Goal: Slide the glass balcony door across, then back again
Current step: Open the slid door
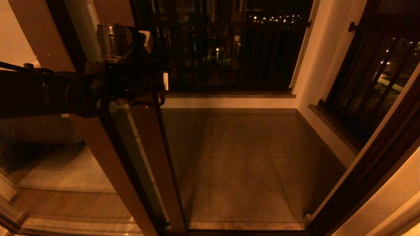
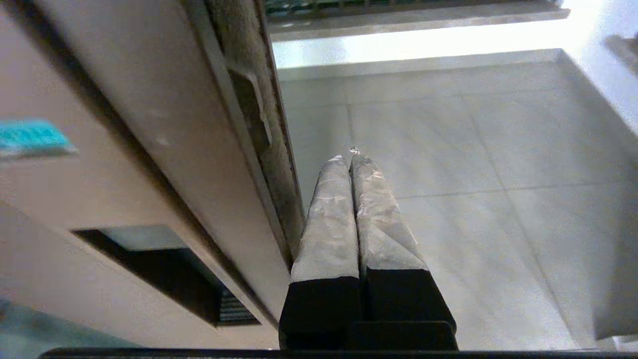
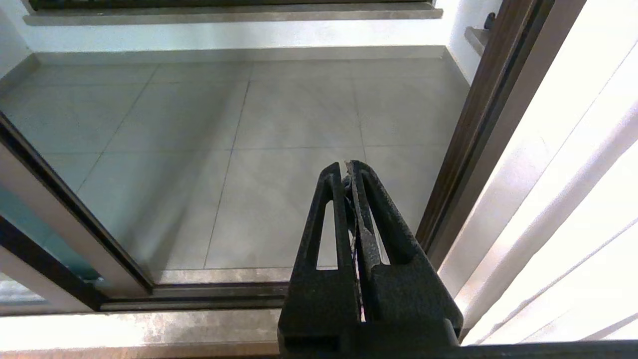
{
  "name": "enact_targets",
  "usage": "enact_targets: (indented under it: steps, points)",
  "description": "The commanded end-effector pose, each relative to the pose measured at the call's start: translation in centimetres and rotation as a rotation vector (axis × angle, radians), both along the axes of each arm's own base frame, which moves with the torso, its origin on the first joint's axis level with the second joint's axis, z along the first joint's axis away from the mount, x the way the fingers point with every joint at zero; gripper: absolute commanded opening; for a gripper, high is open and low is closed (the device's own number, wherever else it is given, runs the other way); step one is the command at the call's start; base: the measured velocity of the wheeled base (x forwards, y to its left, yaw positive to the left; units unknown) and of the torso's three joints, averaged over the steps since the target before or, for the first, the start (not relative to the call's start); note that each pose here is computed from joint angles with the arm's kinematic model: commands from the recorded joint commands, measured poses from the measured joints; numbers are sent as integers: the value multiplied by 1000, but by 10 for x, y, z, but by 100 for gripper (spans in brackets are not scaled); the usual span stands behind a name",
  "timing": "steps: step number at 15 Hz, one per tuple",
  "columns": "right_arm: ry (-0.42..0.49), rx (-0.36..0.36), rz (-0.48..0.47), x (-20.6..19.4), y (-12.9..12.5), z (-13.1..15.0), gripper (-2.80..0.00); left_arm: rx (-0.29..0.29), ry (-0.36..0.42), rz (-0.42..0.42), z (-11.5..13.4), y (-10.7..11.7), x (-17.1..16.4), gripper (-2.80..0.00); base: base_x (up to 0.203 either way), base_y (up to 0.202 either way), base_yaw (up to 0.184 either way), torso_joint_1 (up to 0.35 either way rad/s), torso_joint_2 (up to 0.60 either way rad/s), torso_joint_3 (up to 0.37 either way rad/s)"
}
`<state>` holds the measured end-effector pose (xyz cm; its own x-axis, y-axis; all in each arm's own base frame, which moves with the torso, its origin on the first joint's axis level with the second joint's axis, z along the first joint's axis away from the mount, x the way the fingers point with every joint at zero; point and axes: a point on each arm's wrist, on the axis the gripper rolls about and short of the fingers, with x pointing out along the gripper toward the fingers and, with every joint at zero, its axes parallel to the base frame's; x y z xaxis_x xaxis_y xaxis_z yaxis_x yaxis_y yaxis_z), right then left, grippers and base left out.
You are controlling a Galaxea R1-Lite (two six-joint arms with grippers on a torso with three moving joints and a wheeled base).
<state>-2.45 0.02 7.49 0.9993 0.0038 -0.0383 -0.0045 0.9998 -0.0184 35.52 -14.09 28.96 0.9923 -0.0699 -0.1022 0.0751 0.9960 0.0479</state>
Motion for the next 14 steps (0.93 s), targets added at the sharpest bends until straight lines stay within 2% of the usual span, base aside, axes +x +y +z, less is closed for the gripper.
enact_targets:
  steps: [1, 12, 14]
  points:
    - [2, 0, 1, 0, 0, 0, -280, 0, 0, -3, 1, 1, -2, -280, 0, 0, 0, 0, 0, 0]
    - [3, -1, 1, 0, 0, 0, -280, 6, 21, 50, -4, 25, -2, -280, 0, 0, 0, 0, 0, 0]
    - [2, -1, 1, 0, 0, 0, -280, 0, 2, 51, -5, 26, -2, -280, 0, 0, 0, 0, 0, 0]
